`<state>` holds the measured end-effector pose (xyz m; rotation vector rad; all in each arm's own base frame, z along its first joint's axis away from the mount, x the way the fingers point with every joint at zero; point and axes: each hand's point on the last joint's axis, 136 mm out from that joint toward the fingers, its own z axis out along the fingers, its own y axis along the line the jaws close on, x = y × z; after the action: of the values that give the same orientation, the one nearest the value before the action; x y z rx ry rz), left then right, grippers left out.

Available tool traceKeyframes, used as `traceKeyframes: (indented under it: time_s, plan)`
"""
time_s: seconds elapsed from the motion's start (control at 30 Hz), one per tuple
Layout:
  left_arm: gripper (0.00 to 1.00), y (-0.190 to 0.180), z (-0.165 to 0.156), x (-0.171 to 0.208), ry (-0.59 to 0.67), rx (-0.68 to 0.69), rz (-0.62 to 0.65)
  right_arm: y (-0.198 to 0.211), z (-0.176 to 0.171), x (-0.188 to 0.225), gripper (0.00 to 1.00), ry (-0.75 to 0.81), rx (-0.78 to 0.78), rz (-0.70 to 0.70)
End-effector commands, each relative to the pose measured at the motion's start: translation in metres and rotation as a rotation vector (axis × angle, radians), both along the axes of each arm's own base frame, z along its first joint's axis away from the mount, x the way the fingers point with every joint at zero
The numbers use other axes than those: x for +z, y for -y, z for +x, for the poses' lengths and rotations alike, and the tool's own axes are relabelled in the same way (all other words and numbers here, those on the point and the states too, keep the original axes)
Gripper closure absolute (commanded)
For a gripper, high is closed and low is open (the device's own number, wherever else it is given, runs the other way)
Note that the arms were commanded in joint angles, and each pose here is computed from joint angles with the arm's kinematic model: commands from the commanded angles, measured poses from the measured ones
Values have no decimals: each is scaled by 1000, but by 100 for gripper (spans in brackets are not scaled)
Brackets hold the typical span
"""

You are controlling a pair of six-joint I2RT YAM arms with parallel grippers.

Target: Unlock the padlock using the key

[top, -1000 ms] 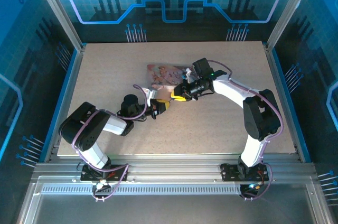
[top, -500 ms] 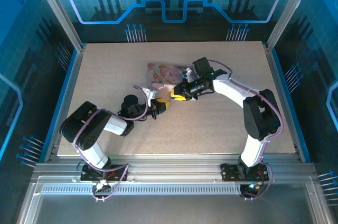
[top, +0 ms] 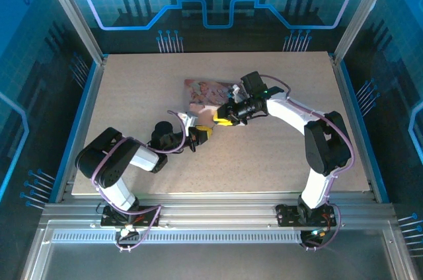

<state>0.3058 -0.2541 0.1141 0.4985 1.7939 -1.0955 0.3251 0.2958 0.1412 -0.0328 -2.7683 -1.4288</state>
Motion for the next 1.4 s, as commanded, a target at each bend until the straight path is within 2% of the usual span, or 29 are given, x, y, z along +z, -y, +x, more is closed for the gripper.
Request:
traceKeyframes:
  time_s: [0.0, 0.57, 1.03, 1.37]
  plan:
    - [100, 2, -5, 2, 45, -20, 12, -4, -4, 8, 97, -61, 20, 47]
    - [100, -3, 8, 9, 45, 41, 46, -1, -9, 5, 97, -64, 31, 34]
    - [100, 1, 0, 22, 100, -1, 3, -3, -9, 3, 97, -67, 34, 32]
    - [100, 4, 4, 22, 95, -9, 1, -3, -10, 2, 97, -71, 36, 30]
